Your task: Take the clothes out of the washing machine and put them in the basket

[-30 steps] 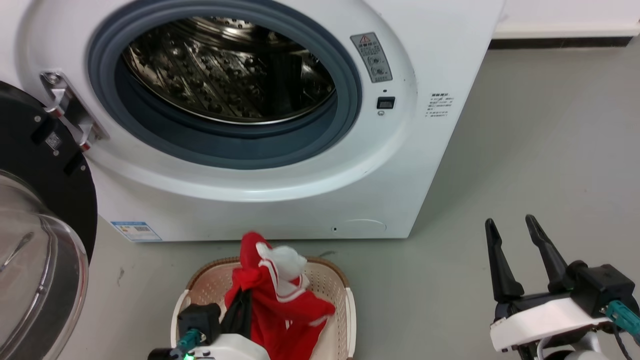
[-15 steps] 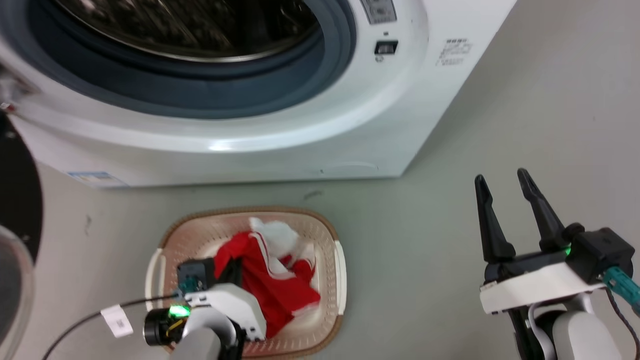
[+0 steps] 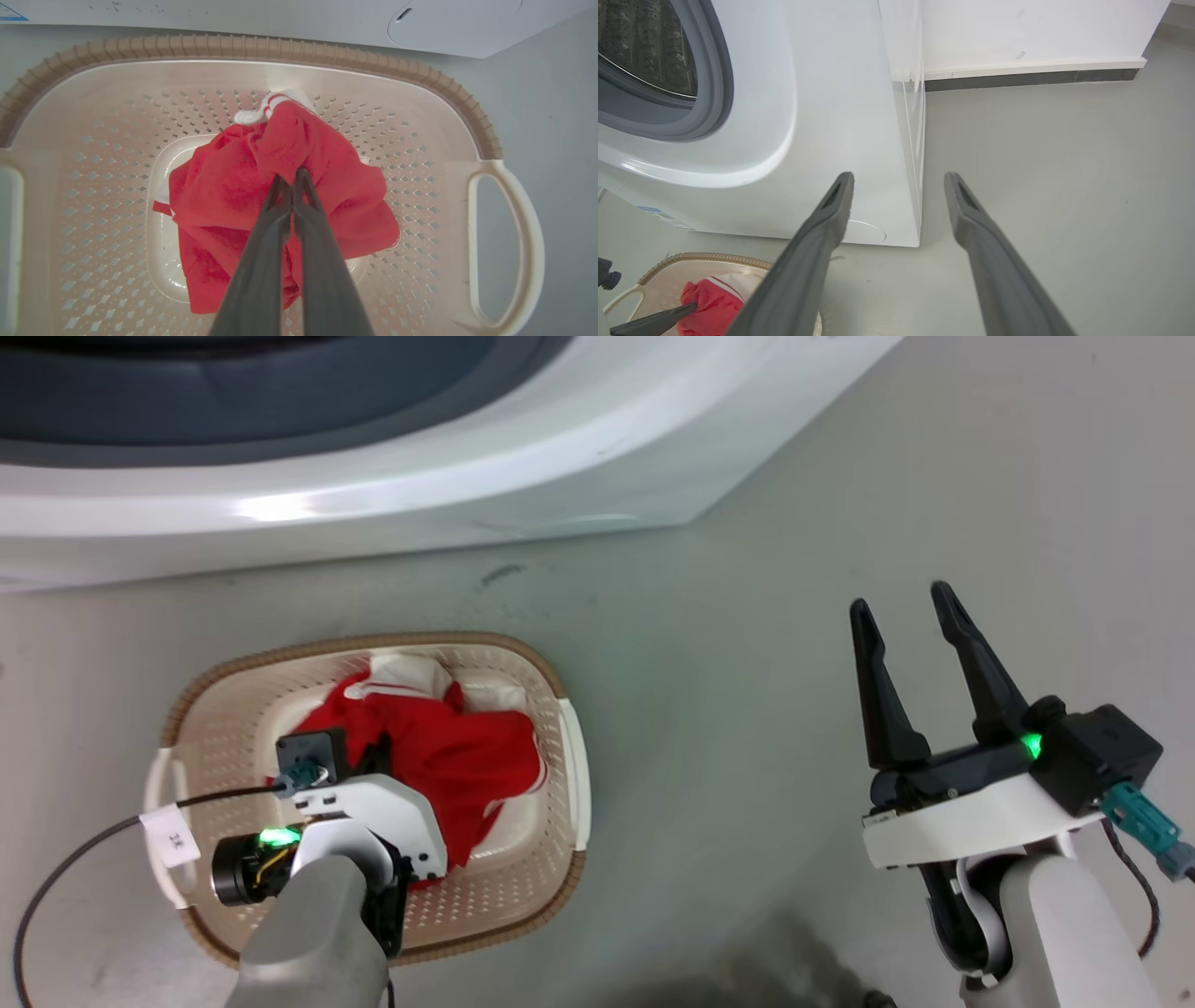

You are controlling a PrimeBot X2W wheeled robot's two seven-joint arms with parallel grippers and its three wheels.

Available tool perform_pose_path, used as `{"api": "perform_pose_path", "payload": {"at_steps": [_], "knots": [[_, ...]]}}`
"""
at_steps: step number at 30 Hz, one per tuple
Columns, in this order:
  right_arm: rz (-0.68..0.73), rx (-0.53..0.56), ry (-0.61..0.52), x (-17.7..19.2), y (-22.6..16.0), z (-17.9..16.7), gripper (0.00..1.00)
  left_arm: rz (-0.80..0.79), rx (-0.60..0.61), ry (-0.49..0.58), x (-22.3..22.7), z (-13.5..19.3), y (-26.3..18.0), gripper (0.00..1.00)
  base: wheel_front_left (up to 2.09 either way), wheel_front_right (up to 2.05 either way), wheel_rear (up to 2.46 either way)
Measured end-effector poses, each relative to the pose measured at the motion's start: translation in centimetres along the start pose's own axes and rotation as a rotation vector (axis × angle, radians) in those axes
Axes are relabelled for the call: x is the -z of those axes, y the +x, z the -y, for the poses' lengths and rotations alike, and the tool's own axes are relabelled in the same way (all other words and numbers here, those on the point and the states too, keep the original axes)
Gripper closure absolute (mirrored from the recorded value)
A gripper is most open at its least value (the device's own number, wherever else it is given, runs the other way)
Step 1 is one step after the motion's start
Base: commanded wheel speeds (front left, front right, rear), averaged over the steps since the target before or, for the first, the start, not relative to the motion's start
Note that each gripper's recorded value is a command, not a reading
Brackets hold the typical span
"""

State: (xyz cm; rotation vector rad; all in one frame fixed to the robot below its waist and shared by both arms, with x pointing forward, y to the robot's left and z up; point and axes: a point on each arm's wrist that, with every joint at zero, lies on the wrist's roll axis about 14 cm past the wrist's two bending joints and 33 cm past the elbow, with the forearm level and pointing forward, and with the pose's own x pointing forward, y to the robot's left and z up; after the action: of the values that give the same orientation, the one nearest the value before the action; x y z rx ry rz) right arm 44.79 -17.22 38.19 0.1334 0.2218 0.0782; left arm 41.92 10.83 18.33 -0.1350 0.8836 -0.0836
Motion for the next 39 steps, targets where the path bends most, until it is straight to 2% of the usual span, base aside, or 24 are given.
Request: {"api": "perform_pose_path", "payload": {"at_steps": [10, 11, 12, 14, 15, 25, 33, 39], "knots": [[-0.045, 0.039, -0.007, 2.2, 0.3, 1.7, 0.00, -0.147, -0.027, -0.001, 4.0, -0.8, 2.4, 1.00, 0.00, 0.00, 0.00], [-0.047, 0.041, -0.008, 2.3, 0.3, 1.7, 0.00, -0.150, -0.029, -0.007, 4.0, -0.8, 2.4, 0.84, 0.00, 0.00, 0.00], [-0.046, 0.043, -0.008, 2.2, 0.3, 1.8, 0.00, -0.158, -0.026, -0.011, 4.1, -0.7, 2.3, 0.63, 0.00, 0.00, 0.00], [-0.034, 0.046, -0.009, 1.8, 0.2, 1.9, 0.00, -0.165, -0.020, -0.016, 4.0, -0.6, 1.9, 0.12, 0.00, 0.00, 0.00], [-0.028, 0.047, -0.011, 1.5, 0.1, 1.9, 0.00, -0.156, -0.016, -0.021, 3.6, -0.5, 1.7, 0.00, 0.00, 0.00, 0.00], [0.068, 0.044, -0.042, -2.8, -2.1, 1.3, 0.00, -0.031, 0.013, -0.035, -0.1, 0.8, -3.0, 0.00, 0.00, 0.00, 0.00], [0.135, 0.042, -0.052, -6.0, -4.6, 0.6, 0.00, 0.214, 0.037, -0.013, -5.9, 1.4, -7.4, 0.00, 0.00, 0.00, 0.00], [0.187, 0.029, -0.066, -8.3, -6.4, -0.2, 0.00, 0.460, 0.036, -0.014, -11.5, 1.2, -12.3, 0.00, 0.00, 0.00, 0.00]]}}
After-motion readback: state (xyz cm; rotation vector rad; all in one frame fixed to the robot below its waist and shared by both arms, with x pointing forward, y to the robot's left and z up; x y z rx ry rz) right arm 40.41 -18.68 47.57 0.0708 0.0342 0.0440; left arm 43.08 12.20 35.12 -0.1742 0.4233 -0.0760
